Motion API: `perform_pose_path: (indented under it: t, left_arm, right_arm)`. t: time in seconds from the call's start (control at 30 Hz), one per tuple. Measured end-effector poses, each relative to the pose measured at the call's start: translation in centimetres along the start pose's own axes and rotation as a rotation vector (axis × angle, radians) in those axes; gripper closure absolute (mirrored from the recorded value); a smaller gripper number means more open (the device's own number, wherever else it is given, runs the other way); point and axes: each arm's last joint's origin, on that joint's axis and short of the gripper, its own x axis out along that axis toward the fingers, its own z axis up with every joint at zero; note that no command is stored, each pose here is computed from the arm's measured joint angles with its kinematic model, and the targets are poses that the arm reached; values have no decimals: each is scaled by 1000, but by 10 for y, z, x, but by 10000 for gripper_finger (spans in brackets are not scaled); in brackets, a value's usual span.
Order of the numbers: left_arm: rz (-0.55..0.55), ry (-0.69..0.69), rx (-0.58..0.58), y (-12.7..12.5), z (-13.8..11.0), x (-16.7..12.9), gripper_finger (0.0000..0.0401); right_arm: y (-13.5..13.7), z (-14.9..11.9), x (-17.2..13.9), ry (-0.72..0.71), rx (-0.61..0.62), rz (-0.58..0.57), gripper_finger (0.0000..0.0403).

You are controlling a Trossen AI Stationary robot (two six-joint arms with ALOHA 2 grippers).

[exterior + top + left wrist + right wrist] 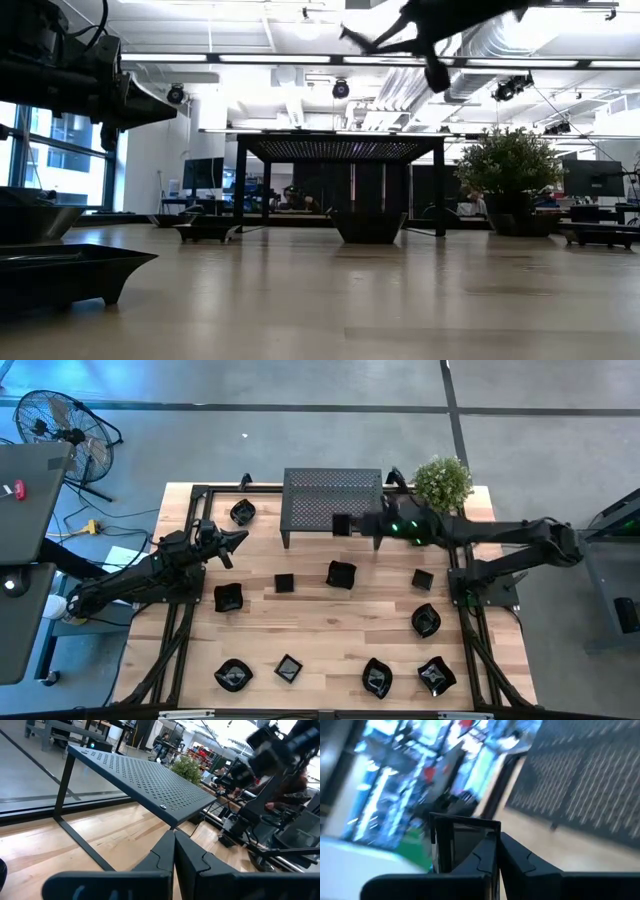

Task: Pick & Place Mini shaped plates
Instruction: Put the black square plate on the shelf

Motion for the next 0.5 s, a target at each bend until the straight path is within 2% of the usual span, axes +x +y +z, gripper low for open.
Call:
perform_pose_path:
  t: [0.13, 0.27, 0.5]
  left_arm:
    - [0, 0, 0, 0, 0, 0, 400]
    - [0, 0, 0, 0, 0, 0, 400]
    - [0, 0, 0, 0, 0, 0, 400]
  right_arm:
    - [3, 28, 27, 41, 22, -172, 393]
    - [-10, 45, 53, 126, 55, -350, 394]
    - [-27, 54, 79, 191, 116, -400, 394]
